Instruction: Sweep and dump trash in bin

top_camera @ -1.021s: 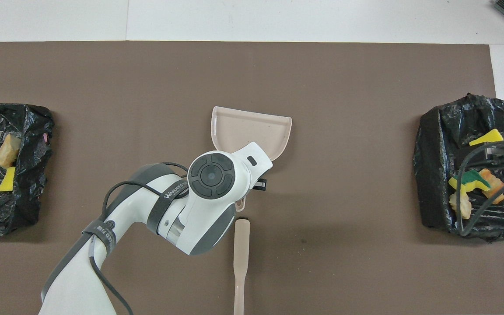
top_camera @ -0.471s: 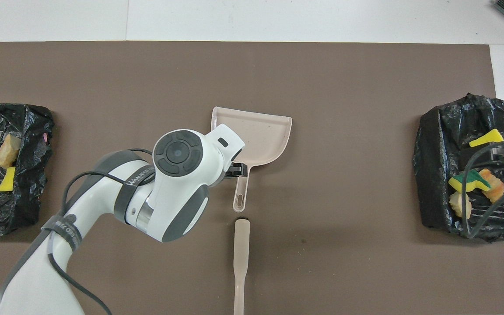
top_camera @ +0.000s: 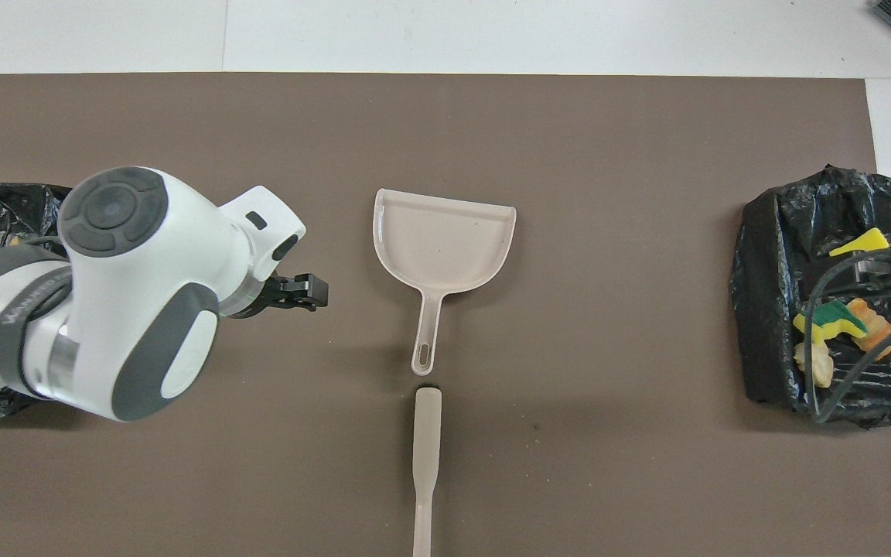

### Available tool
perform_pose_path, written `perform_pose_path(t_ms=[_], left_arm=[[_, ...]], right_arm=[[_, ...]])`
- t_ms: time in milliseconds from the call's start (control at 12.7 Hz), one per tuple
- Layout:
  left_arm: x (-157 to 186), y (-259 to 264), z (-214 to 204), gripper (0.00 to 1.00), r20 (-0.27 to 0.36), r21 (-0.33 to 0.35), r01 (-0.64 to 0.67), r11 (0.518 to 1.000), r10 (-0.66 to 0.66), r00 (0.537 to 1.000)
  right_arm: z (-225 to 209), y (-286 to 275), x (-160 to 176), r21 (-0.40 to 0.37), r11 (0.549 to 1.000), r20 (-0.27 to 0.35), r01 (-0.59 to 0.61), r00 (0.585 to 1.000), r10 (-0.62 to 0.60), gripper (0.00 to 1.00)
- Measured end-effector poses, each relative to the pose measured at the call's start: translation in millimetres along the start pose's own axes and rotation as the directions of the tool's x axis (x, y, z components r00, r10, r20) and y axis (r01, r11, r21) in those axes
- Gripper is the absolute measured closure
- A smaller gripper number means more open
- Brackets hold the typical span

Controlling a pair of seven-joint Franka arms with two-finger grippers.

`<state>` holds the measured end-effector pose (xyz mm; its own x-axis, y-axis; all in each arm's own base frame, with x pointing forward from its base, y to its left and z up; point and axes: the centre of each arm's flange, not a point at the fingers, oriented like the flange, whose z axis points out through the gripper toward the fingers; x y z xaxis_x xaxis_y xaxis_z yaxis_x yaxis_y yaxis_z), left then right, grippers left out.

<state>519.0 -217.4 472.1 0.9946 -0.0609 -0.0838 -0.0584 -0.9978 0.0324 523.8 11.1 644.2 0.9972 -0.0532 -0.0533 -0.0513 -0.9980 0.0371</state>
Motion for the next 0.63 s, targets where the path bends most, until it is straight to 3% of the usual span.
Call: perform_pose_path(t_ms=[393, 628], left_arm=[[8, -104, -12, 0.00, 0.065, 0.000, 0.071, 0.997, -0.071, 0.995], [11, -156, -12, 0.00, 0.071, -0.017, 0.019, 1.000, -0.018, 0.997]], right_arm=[[1, 6, 1, 0.002, 1.000, 0.001, -0.012, 1.000, 0.012, 0.00], [1, 6, 1, 0.002, 1.000, 0.001, -0.017, 1.000, 0.017, 0.00]])
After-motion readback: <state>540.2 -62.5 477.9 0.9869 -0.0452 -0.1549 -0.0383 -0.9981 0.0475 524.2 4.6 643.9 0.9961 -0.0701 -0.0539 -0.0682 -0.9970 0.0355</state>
